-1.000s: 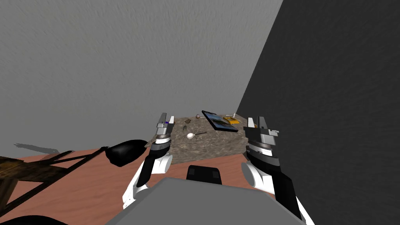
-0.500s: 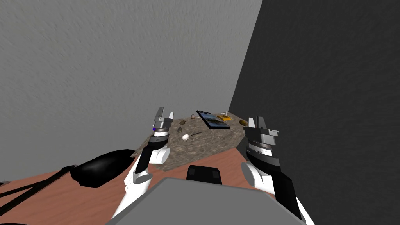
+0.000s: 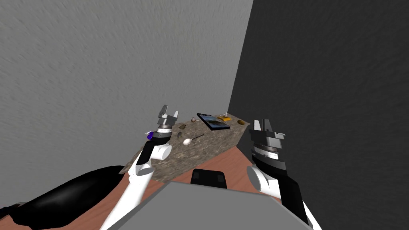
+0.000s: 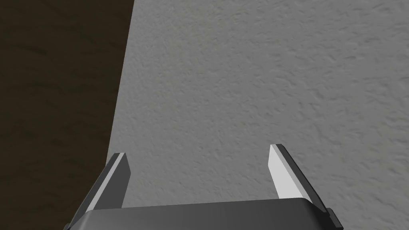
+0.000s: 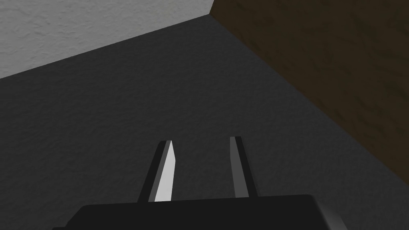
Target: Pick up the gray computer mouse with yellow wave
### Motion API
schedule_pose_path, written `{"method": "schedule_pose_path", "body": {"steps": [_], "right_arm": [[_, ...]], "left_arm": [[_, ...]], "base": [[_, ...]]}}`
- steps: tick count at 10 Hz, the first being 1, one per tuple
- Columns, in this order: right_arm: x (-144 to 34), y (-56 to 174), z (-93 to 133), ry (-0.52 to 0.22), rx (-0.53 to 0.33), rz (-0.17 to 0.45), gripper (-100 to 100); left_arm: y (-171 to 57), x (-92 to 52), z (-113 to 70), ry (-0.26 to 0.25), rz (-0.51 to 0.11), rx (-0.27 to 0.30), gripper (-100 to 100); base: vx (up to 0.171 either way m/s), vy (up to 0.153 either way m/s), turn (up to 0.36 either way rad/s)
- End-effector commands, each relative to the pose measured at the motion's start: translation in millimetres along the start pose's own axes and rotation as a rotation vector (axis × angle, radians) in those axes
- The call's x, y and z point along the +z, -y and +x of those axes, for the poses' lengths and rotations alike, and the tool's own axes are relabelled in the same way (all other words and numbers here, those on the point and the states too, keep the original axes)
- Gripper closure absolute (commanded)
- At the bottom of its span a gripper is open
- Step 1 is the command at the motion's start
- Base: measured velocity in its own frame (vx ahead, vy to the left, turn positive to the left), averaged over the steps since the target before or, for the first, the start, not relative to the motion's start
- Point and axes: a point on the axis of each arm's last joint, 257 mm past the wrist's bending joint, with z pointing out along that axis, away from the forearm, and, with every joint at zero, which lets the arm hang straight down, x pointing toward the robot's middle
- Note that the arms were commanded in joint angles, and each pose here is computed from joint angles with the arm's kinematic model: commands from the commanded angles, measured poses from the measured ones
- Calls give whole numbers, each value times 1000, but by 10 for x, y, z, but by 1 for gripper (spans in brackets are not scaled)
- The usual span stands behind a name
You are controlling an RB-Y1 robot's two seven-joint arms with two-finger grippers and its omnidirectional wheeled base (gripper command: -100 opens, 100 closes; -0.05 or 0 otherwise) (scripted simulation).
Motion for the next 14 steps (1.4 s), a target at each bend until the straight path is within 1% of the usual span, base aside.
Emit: {"method": "schedule_pose_path", "body": {"steps": [1,2,3,4,5,6,7,8,9,10,11,12,13,14], "right_arm": [[0,0,0,0,0,0,0],[0,0,0,0,0,0,0],[0,0,0,0,0,0,0],[0,0,0,0,0,0,0],[0,0,0,0,0,0,0],[0,0,0,0,0,0,0],[0,0,-1,0,0,0,0],[0,0,0,0,0,0,0],[-1,0,-1,0,0,0,0],[0,0,0,0,0,0,0],[-1,0,-1,0,0,0,0],[0,0,0,0,0,0,0],[-1,0,-1,0,0,0,0],[0,0,0,0,0,0,0]], "left_arm": [[-48,70,-12,-12,-17,-19,-100],[-110,151,-37,-30,-42,-38,-100],[-118,151,-37,-30,-45,-38,-100],[-201,227,-60,-48,-79,-54,-100],[-273,289,-93,-54,-104,-75,-100],[-306,295,-81,-67,-122,-66,-100],[-417,348,-111,-77,-164,-82,-100],[-423,354,-103,-85,-170,-73,-100],[-526,401,-130,-99,-210,-83,-100],[-554,400,-128,-104,-224,-76,-100],[-683,429,-160,-113,-273,-83,-100],[-699,430,-157,-121,-284,-74,-100],[-847,438,-195,-128,-340,-78,-100],[-857,441,-193,-136,-349,-66,-100]], "base": [[-32,55,-81],[-22,38,-209],[-19,39,-99],[-23,49,-180],[-43,78,-296],[-37,67,-131],[-36,64,-206],[-25,56,-108],[-25,52,-203],[-25,45,-103],[-32,45,-198],[-33,43,-109],[-40,54,-186],[-31,48,-107]]}}
